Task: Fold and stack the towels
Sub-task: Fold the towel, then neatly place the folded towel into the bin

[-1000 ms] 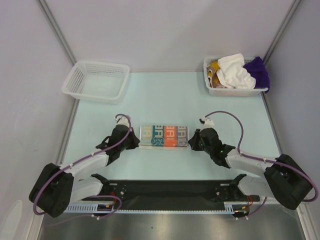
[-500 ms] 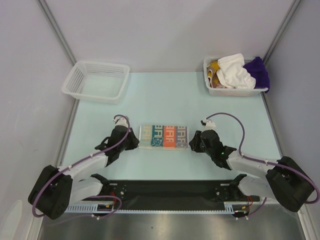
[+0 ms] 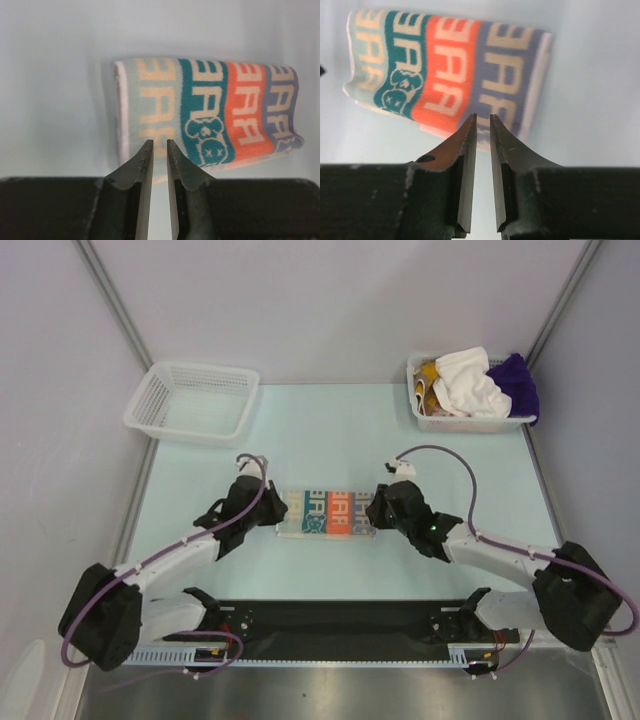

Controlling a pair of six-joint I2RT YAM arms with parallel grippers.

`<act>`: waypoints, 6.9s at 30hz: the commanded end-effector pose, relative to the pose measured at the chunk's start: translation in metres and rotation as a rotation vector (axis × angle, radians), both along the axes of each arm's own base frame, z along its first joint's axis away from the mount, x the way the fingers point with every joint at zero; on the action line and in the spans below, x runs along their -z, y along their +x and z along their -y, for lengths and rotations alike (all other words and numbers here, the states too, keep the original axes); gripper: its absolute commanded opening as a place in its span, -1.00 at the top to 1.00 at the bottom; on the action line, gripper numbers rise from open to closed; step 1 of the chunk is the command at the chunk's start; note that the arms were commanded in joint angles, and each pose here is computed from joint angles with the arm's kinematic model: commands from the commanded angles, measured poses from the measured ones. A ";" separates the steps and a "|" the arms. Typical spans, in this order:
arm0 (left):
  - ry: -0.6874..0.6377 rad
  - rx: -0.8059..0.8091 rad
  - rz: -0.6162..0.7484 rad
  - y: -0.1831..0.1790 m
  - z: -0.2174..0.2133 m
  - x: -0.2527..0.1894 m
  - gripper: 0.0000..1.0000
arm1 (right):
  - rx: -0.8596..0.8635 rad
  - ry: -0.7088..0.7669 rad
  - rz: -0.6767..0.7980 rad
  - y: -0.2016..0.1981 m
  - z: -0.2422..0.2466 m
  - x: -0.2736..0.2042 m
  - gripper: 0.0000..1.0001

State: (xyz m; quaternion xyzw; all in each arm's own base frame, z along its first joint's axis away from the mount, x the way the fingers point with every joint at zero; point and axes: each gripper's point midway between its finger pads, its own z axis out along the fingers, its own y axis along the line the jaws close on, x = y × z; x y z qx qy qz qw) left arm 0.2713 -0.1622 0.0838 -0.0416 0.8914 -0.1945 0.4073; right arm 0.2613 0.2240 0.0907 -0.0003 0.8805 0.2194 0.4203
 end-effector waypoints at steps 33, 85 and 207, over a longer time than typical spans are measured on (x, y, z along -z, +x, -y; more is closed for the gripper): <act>-0.008 0.147 -0.136 -0.028 0.046 0.064 0.72 | -0.135 -0.134 -0.112 -0.025 -0.062 0.064 0.67; 0.030 0.122 -0.123 -0.023 0.043 0.065 0.72 | -0.004 0.472 -0.298 -0.023 -0.002 0.073 0.74; 1.207 -0.336 0.284 0.365 -0.115 -0.164 0.99 | -0.060 0.132 0.047 0.060 -0.003 -0.066 0.24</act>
